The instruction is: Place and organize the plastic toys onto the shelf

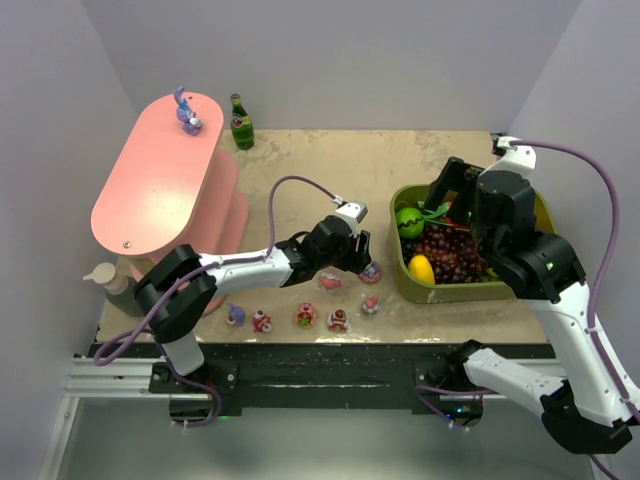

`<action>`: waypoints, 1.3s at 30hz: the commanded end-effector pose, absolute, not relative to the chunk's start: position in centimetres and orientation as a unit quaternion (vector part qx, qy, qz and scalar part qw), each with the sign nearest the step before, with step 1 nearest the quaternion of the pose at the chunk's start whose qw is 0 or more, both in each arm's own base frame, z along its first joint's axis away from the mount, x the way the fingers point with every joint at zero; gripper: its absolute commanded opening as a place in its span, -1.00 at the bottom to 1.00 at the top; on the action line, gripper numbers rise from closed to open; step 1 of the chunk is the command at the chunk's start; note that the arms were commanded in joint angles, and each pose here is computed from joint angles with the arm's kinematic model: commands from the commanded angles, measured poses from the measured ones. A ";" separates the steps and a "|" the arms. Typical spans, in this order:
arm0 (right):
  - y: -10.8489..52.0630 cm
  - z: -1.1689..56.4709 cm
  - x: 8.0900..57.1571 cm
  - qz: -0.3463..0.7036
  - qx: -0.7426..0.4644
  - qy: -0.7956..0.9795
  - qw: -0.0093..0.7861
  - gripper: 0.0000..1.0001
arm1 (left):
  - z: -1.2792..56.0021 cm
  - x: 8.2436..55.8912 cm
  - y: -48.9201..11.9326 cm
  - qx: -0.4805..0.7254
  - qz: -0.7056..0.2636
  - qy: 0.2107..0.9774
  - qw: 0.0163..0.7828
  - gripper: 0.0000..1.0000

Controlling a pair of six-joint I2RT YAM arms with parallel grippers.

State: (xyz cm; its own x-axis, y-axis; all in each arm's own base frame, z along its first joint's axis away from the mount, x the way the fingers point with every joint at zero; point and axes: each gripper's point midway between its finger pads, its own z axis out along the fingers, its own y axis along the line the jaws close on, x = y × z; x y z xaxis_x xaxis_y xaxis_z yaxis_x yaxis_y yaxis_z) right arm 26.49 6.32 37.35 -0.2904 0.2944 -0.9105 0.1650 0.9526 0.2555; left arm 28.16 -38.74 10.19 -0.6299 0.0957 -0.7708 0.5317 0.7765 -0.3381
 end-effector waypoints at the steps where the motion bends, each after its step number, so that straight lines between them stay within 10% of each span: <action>1: 5.7 37.8 26.4 0.049 0.148 0.795 0.587 0.95 | 9.9 29.4 -39.4 0.165 -0.280 0.850 0.414 0.21; 9: 5.5 37.9 26.3 0.045 0.149 0.794 0.588 0.95 | 8.8 30.0 -39.4 0.162 -0.268 0.853 0.417 -0.20; 18: 5.6 37.6 26.5 0.040 0.142 0.798 0.585 0.96 | 9.1 30.7 -39.9 0.161 -0.270 0.846 0.431 -0.10; 26: 5.8 37.4 26.5 0.041 0.141 0.799 0.584 0.95 | 9.6 30.9 -39.8 0.162 -0.263 0.846 0.435 -0.98; 39: 7.0 36.9 27.4 0.061 0.136 0.800 0.581 0.95 | 21.6 31.1 -36.3 0.138 -0.237 0.826 0.492 -1.00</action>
